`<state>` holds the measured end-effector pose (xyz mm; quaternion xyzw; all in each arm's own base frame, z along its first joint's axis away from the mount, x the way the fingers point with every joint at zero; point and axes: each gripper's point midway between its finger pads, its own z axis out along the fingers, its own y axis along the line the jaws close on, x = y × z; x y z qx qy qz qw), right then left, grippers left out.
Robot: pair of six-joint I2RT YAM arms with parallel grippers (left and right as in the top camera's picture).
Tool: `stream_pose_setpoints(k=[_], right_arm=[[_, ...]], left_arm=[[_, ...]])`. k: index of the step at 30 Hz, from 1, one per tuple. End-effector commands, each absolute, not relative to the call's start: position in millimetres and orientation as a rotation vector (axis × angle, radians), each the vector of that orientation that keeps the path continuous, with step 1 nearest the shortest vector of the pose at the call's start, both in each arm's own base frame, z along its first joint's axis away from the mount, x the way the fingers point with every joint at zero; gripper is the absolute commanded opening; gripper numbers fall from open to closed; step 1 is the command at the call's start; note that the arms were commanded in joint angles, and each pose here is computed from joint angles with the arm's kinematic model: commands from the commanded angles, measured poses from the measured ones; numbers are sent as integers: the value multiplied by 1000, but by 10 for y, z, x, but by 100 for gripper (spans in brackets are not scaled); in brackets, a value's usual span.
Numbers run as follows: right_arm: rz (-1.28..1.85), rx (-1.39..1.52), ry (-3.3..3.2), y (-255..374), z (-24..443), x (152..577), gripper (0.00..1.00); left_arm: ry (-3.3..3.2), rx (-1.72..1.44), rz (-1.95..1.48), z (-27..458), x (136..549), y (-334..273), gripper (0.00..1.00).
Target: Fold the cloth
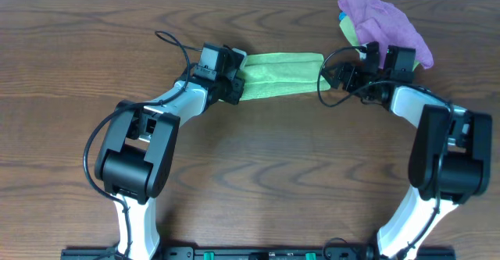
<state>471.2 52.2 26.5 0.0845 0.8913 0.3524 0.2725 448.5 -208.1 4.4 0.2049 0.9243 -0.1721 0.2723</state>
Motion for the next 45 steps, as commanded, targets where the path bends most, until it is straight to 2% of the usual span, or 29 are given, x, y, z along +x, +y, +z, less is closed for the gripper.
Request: stream_pose_setpoints(k=[1, 17, 30, 36, 39, 42, 45], right_arm=[[1083, 320, 2427, 632, 72, 4655, 93], [1216, 340, 2542, 1060, -134, 4410, 93], [1027, 361, 2523, 908, -212, 4586, 73], [992, 321, 2462, 895, -141, 4724, 52], [991, 299, 2456, 923, -129, 4733, 36], [995, 271, 2445, 991, -105, 4749, 30], [1005, 236, 2435, 1090, -78, 4758, 14]], left_arm=[[2520, 573, -492, -100, 4408, -2108, 6], [2519, 573, -492, -99, 4410, -2109, 6], [2514, 585, -537, -84, 4381, -2159, 6], [2513, 590, -550, -79, 4371, -2175, 6], [2512, 590, -551, -78, 4372, -2176, 6], [2509, 590, -551, -74, 4378, -2179, 6], [2501, 590, -552, -64, 4391, -2184, 6]])
